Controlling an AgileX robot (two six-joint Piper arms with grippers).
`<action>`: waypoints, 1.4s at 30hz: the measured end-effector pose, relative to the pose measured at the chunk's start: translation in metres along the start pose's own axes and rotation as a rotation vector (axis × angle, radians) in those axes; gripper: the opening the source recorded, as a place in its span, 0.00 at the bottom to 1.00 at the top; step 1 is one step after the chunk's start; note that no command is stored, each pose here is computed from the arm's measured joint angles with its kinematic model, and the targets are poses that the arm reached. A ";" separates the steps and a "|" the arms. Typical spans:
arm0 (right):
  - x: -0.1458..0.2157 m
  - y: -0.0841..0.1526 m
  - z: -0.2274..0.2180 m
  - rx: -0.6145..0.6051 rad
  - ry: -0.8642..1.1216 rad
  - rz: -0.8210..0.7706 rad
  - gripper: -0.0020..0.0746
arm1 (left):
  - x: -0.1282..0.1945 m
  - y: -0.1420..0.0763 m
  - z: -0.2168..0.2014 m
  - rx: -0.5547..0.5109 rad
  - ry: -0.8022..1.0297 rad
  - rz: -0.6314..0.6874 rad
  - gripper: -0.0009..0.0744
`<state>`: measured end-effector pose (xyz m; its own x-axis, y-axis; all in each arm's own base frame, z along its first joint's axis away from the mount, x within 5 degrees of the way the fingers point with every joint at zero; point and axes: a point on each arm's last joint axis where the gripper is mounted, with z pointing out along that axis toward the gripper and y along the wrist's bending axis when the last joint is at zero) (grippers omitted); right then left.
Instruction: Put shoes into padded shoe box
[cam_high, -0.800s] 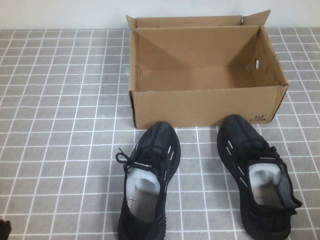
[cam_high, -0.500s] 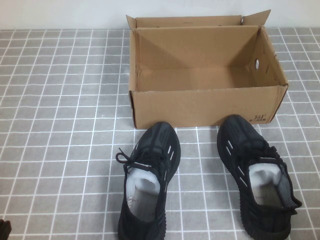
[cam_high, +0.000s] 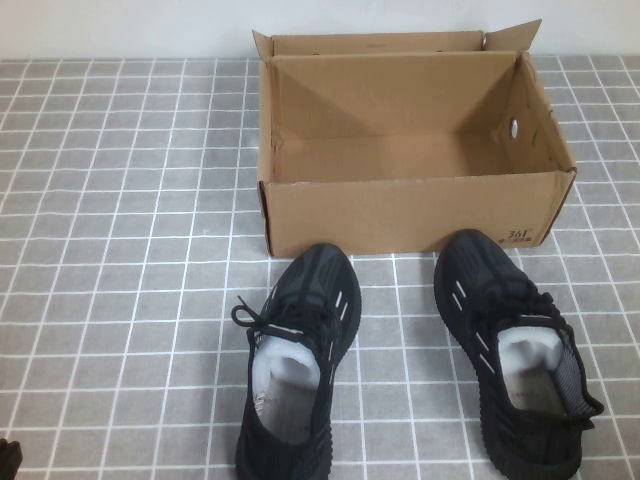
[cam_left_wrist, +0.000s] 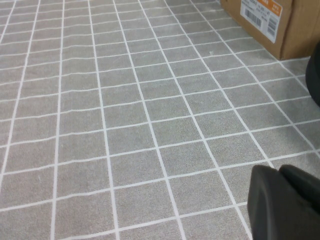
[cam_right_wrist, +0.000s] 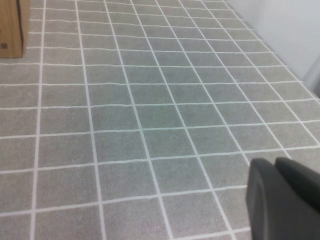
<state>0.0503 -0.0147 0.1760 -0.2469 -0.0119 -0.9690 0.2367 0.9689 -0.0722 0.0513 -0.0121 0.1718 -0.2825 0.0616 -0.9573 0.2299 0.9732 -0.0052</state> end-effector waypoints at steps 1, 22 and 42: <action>0.000 0.000 0.000 0.000 0.000 0.000 0.02 | 0.000 0.000 0.000 -0.002 0.000 0.005 0.01; -0.021 0.003 -0.003 -0.056 -0.231 0.205 0.02 | 0.000 0.004 0.000 -0.063 0.000 -0.004 0.01; -0.119 -0.010 -0.068 -0.150 -1.047 0.410 0.02 | 0.000 0.004 0.000 -0.063 0.000 -0.004 0.01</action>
<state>0.0138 -0.0063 0.3078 0.7472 0.1805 -0.6397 -0.0138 0.9664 0.2565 0.0521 -0.0085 0.1718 -0.2832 0.0581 -0.9573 0.1697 0.9855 0.0096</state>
